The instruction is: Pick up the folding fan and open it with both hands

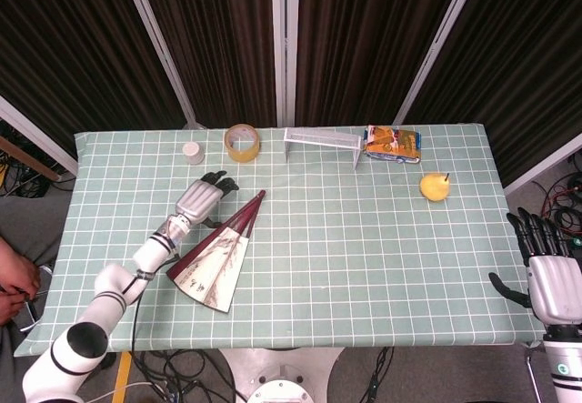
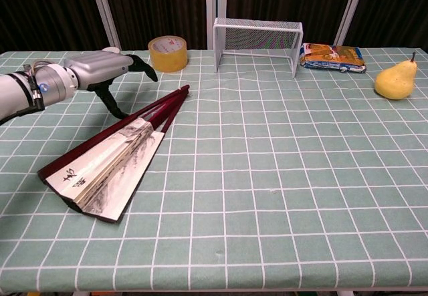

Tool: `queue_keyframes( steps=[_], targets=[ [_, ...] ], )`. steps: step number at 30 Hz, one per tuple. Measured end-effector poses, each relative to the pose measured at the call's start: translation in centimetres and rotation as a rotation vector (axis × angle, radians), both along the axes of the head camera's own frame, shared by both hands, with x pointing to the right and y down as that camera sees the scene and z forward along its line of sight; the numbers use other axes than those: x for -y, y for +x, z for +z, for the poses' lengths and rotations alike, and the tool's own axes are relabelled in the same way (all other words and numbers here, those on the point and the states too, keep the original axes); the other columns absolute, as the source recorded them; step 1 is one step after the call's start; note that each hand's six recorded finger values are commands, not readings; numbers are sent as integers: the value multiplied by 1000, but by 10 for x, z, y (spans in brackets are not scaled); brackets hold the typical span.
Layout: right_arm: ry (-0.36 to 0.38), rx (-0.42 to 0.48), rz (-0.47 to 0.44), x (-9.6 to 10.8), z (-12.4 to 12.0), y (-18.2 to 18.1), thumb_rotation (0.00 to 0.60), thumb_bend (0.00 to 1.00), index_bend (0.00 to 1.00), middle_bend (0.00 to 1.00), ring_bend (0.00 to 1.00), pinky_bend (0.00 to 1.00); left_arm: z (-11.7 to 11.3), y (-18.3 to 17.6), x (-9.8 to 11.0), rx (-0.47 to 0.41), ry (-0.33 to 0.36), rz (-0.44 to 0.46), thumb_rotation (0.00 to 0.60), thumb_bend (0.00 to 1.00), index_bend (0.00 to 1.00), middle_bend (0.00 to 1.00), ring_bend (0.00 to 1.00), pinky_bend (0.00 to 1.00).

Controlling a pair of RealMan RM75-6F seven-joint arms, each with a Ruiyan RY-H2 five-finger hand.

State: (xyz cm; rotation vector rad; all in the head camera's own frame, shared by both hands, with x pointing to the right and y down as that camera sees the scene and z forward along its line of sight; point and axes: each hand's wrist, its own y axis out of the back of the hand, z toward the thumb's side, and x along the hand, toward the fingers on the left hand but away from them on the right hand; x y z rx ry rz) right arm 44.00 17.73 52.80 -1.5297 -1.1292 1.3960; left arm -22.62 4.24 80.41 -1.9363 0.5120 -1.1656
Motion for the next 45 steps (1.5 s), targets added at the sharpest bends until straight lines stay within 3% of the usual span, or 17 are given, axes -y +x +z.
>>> queue_keyframes(
  steps=[9, 16, 18, 23, 25, 30, 36, 38, 41, 45],
  targets=[
    [-3, 1, 9, 0, 1, 3, 600, 124, 0, 0, 0, 0, -6, 33, -5, -121, -54, 24, 600, 41, 222, 169, 72, 161],
    [-2, 1, 15, -1, 1, 6, 600, 124, 0, 0, 0, 0, -16, 35, 1, -148, -34, 41, 600, 52, 239, 169, 71, 161],
    [-4, 3, 15, -1, 2, 6, 600, 124, 0, 0, 0, 0, -18, 36, 2, -167, -43, 36, 600, 107, 259, 169, 71, 161],
    [-5, 6, 10, -1, 3, 5, 600, 124, 0, 0, 0, 0, -24, 46, -1, -211, -99, 61, 600, 363, 332, 169, 71, 157],
    [-5, 6, 12, -2, 3, 6, 600, 124, 0, 0, 0, 0, -26, 53, -5, -219, -128, 87, 600, 401, 336, 169, 71, 156],
    [-1, 3, 21, -4, 1, 9, 600, 124, 0, 0, 0, 0, -27, 68, -15, -193, -147, 163, 600, 398, 323, 169, 72, 156],
    [0, 0, 31, -5, -1, 13, 600, 124, 0, 0, 0, 0, -24, 57, 2, -49, -27, 219, 600, 281, 320, 169, 72, 158],
    [-3, 1, 33, -6, 0, 13, 600, 124, 0, 0, 0, 0, -23, 52, 6, -41, -30, 198, 600, 262, 319, 204, 121, 193],
    [-8, 4, 31, -5, 2, 12, 600, 124, 0, 0, 0, 0, -24, 48, 8, -85, -86, 119, 600, 260, 328, 346, 313, 346],
    [-4, 6, 24, -5, 1, 10, 600, 124, 0, 0, 0, 0, -22, 48, 3, -155, -240, -10, 600, 257, 358, 429, 404, 463]
  ],
)
